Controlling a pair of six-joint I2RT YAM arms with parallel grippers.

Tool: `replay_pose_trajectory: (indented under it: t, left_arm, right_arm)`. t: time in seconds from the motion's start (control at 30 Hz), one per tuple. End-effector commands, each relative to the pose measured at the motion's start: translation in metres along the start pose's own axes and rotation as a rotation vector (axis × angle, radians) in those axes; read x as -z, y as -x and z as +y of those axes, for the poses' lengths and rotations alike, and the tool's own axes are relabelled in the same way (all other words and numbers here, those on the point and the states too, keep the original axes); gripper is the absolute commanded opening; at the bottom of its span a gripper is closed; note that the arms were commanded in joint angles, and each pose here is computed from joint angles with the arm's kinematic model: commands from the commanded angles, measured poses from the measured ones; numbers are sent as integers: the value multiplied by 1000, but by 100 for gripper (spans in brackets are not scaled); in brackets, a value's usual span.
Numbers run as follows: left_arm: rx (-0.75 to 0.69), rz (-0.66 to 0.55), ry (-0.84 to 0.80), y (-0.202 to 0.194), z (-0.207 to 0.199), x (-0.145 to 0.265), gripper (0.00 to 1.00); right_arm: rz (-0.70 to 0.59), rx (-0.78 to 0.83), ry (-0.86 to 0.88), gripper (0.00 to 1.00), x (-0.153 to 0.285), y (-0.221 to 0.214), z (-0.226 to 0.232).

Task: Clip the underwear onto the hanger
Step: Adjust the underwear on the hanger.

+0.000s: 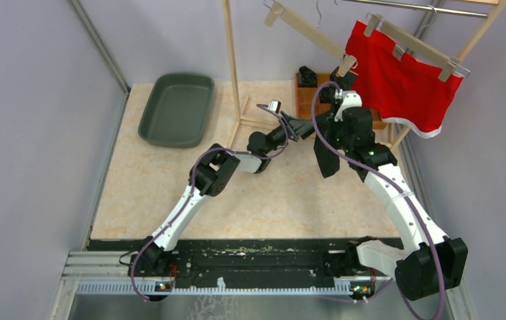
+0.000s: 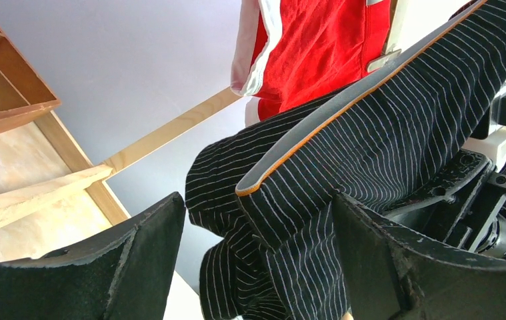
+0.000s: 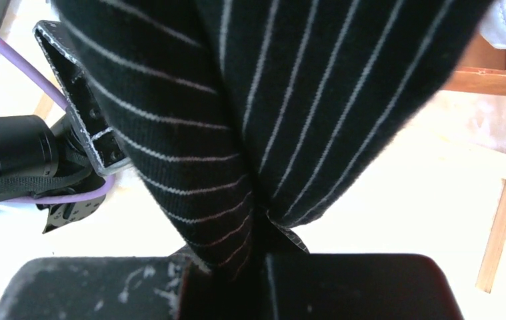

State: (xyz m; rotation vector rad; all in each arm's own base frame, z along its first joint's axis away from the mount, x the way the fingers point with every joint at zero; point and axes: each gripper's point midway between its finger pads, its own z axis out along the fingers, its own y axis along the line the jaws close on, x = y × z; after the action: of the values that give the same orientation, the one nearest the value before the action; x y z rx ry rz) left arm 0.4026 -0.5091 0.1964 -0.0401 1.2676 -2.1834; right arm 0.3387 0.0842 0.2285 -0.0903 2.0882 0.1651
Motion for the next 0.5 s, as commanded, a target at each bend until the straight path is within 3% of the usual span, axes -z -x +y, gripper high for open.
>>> replay_pose_trajectory:
  t: [0.0,0.47]
  left_arm:
    - [-83,-11,-265,6,-70,4,86]
    - [-87,4,-304,13,-91,-2,85]
  right_arm:
    - [-16,-27,-39,0,2,6,-8]
    - [33,-55,-100,0,-8,-3,-23]
